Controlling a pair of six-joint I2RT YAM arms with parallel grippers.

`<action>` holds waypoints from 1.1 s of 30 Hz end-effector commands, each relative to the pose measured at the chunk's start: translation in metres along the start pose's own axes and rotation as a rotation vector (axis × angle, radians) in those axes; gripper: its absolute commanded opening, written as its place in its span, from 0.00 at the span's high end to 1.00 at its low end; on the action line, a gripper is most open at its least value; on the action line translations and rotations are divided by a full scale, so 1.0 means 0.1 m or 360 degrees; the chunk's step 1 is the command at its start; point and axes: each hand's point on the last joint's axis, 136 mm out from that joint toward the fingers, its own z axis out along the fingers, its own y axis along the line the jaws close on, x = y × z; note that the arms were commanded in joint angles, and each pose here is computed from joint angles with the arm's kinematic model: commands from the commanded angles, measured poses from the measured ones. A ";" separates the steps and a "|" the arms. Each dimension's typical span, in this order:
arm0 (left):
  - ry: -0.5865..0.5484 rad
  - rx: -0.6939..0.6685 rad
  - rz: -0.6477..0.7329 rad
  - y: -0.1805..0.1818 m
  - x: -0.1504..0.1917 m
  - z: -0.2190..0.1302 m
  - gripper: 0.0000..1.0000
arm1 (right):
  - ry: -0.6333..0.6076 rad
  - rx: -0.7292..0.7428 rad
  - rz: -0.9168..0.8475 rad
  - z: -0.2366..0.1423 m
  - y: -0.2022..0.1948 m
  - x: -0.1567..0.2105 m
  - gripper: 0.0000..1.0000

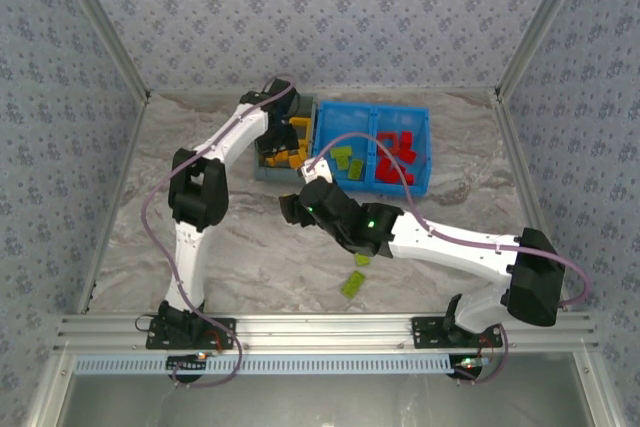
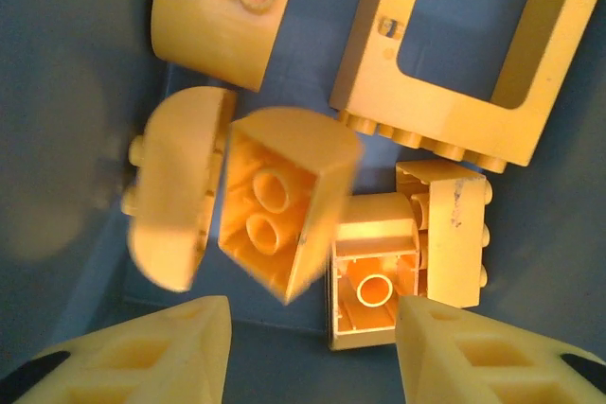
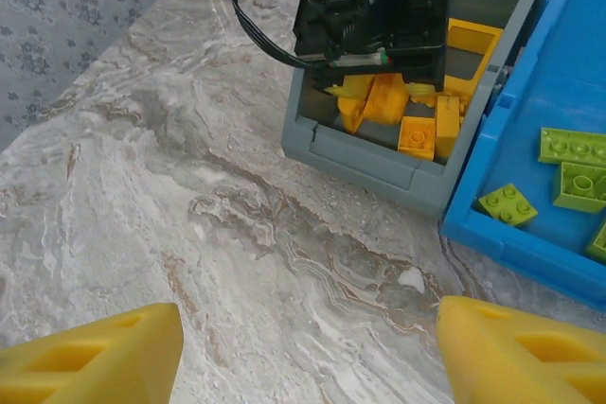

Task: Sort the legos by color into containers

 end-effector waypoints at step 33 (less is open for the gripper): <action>-0.0230 0.0944 0.0810 0.19 3.06 -2.11 0.24 | 0.1082 0.0569 0.0371 0.06 -1.31 2.24 0.49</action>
